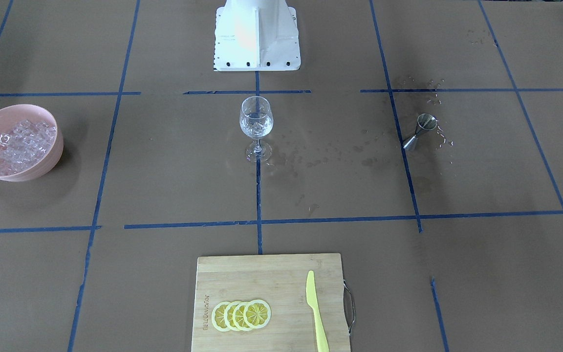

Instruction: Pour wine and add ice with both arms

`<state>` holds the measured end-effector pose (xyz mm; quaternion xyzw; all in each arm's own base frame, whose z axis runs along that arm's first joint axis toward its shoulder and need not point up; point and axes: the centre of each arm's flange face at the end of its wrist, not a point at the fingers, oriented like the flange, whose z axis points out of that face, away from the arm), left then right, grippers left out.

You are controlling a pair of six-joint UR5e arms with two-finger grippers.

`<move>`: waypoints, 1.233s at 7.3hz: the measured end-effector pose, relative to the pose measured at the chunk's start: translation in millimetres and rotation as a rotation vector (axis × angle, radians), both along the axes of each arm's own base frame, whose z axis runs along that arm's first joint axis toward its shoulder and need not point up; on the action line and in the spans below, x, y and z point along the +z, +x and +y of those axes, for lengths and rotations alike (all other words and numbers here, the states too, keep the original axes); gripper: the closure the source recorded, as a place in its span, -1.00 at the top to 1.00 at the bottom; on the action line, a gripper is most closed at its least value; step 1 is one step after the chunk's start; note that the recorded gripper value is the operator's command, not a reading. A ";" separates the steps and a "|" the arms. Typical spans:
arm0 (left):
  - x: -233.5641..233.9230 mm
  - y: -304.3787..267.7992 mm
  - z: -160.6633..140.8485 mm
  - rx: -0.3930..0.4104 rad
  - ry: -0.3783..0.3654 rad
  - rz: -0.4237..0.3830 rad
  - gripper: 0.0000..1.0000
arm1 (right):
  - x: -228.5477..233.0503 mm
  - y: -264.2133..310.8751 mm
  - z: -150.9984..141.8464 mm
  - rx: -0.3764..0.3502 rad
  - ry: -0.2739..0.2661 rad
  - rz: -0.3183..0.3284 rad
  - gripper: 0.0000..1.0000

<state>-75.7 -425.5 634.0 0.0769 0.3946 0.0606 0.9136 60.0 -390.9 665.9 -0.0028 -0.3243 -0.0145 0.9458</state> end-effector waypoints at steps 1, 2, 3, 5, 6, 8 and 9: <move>-1.2 -0.3 0.9 -0.001 0.002 -0.001 1.00 | 0.9 0.0 1.1 0.000 -0.002 0.000 1.00; -2.8 -0.4 1.3 -0.001 0.005 -0.001 1.00 | 1.4 0.0 1.7 -0.001 -0.003 0.000 1.00; -4.8 -0.4 1.0 -0.001 0.009 -0.001 1.00 | 1.5 0.0 1.9 -0.001 -0.003 0.000 1.00; -16.0 -3.4 3.0 -0.008 0.031 -0.002 1.00 | 0.5 -0.1 1.9 -0.004 0.002 -0.002 1.00; -20.4 -7.1 4.3 -0.017 0.039 -0.003 1.00 | 0.2 -0.2 1.9 -0.005 0.003 -0.003 1.00; -25.7 -11.6 4.6 -0.027 0.050 -0.004 1.00 | -0.4 -0.3 1.8 -0.005 0.005 -0.004 1.00; -27.0 -12.3 4.4 -0.029 0.053 -0.004 1.00 | -0.4 -0.3 1.7 -0.005 0.005 -0.004 1.00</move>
